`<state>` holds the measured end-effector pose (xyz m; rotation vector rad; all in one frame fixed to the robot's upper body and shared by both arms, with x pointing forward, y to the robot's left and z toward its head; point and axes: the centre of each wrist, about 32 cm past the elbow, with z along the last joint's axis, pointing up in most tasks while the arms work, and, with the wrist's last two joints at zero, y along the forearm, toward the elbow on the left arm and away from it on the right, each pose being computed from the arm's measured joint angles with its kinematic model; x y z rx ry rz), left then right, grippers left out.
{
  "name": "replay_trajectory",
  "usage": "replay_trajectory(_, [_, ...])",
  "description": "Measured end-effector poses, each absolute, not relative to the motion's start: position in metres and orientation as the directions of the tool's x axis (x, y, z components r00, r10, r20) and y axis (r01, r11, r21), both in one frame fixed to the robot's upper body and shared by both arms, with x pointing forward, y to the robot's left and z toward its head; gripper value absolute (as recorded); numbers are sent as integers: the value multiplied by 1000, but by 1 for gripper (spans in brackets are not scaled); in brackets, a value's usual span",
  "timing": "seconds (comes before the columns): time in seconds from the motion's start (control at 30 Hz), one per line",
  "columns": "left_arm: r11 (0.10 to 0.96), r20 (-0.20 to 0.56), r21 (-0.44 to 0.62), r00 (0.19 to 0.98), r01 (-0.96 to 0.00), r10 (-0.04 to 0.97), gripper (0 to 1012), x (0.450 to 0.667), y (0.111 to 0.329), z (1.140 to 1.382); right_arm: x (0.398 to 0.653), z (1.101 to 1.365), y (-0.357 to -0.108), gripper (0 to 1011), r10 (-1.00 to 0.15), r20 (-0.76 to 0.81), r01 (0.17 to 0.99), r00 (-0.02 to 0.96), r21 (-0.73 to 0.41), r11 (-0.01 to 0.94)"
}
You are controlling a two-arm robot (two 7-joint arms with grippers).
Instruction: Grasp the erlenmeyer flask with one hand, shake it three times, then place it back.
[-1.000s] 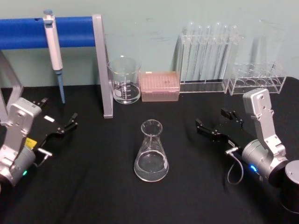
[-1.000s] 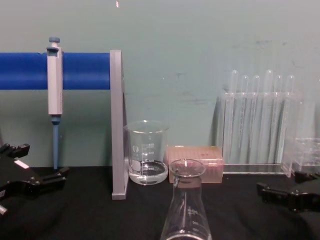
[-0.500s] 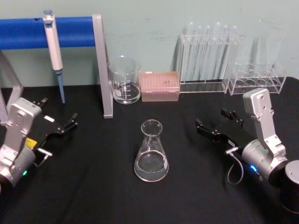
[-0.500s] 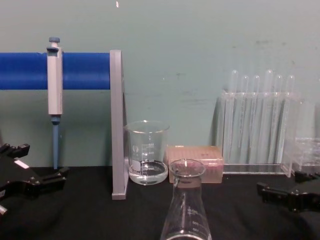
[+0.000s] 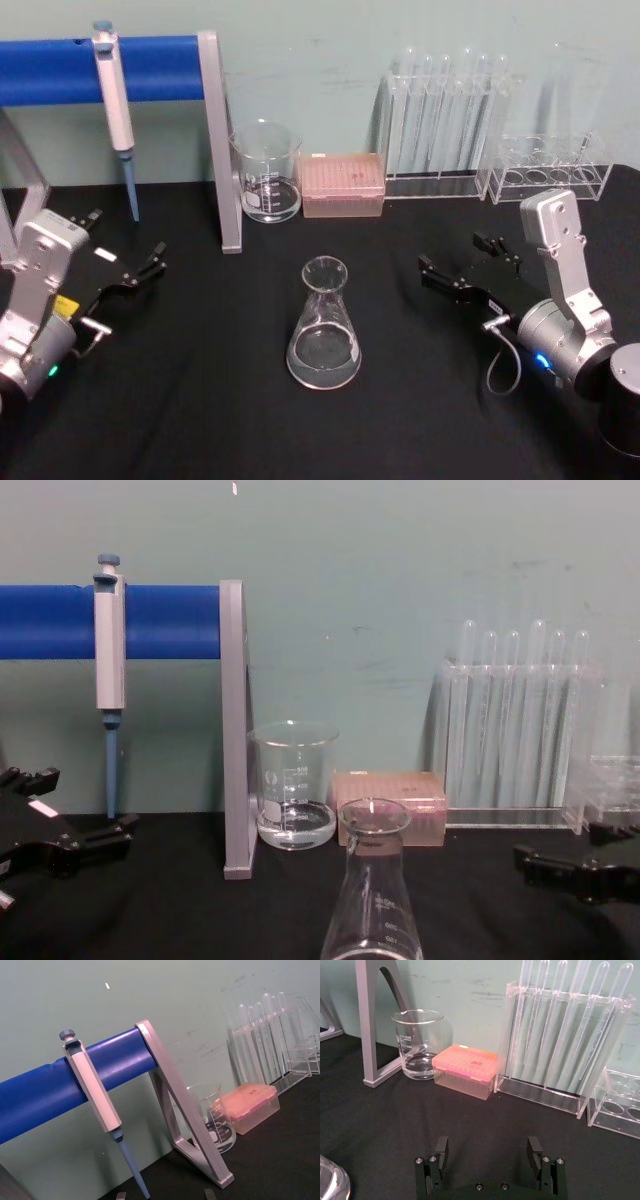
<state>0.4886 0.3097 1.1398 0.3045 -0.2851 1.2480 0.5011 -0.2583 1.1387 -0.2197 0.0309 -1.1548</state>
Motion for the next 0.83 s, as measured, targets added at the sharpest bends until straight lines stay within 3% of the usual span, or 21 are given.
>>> replay_trajectory(0.83, [287,374,70,292,-955,880,1001,489,310,1140,501,1139,-258,1000,-910,89,903,406,-188,385])
